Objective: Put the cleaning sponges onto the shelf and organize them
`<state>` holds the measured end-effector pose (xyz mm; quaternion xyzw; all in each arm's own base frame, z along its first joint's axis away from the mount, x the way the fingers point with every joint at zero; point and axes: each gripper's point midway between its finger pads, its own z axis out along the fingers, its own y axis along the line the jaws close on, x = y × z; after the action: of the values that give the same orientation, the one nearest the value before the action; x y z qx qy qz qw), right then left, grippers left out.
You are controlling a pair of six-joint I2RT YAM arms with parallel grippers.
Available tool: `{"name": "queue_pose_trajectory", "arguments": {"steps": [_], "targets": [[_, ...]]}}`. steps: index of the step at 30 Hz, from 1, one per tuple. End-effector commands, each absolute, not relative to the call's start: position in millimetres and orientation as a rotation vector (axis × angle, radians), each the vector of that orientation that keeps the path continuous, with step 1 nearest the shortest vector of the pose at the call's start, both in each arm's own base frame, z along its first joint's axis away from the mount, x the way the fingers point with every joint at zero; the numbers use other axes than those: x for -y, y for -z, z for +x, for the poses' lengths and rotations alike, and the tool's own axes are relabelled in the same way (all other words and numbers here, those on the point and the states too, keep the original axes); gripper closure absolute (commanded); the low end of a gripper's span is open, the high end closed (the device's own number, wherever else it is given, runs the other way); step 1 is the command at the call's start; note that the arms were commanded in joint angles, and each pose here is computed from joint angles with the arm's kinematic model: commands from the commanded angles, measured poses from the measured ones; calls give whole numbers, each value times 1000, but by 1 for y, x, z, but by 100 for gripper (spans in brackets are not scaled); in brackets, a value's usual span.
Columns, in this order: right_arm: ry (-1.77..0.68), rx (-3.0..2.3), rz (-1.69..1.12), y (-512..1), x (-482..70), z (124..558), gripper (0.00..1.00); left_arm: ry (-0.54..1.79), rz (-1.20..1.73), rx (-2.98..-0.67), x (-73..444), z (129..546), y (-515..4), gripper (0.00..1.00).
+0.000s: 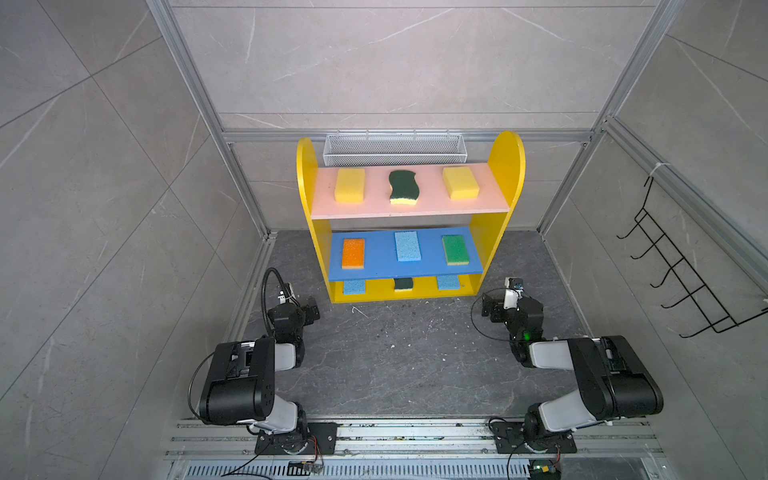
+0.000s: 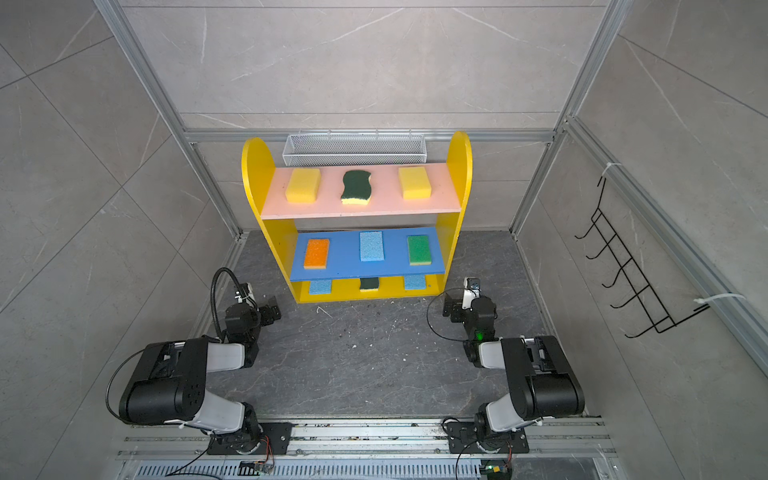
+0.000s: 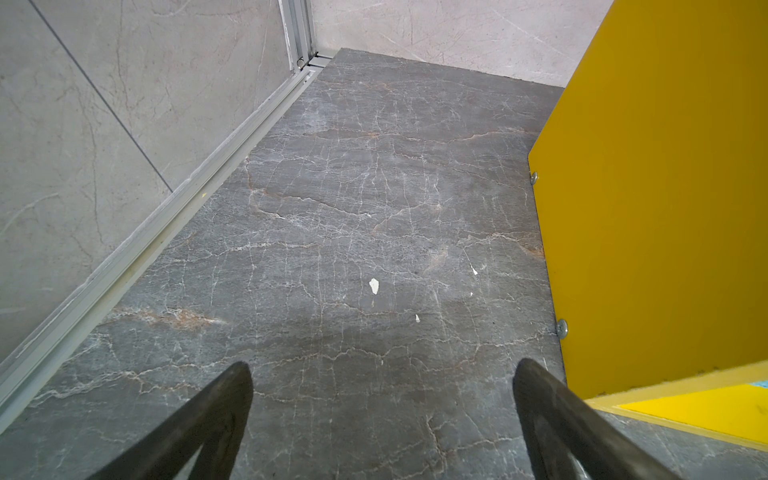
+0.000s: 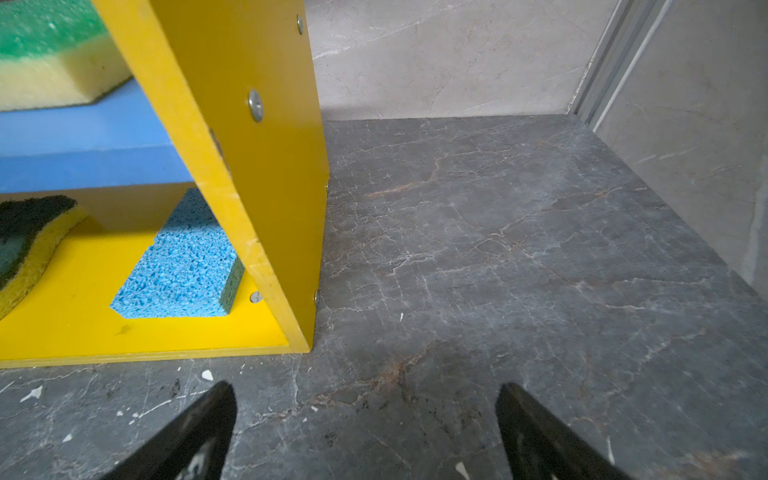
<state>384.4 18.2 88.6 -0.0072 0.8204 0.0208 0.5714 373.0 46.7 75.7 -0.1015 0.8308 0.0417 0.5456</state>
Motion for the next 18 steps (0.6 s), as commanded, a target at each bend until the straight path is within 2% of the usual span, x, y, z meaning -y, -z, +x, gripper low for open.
{"name": "queue_pose_trajectory", "arguments": {"steps": [1,18], "targets": [[-46,-1912,-32,-94,-21,388,1,-113,-207,-1928,-46,379,-87,0],[-38,-1921,-41,-93,-22,388,1,-112,-208,-1928,-46,379,-88,0]]}}
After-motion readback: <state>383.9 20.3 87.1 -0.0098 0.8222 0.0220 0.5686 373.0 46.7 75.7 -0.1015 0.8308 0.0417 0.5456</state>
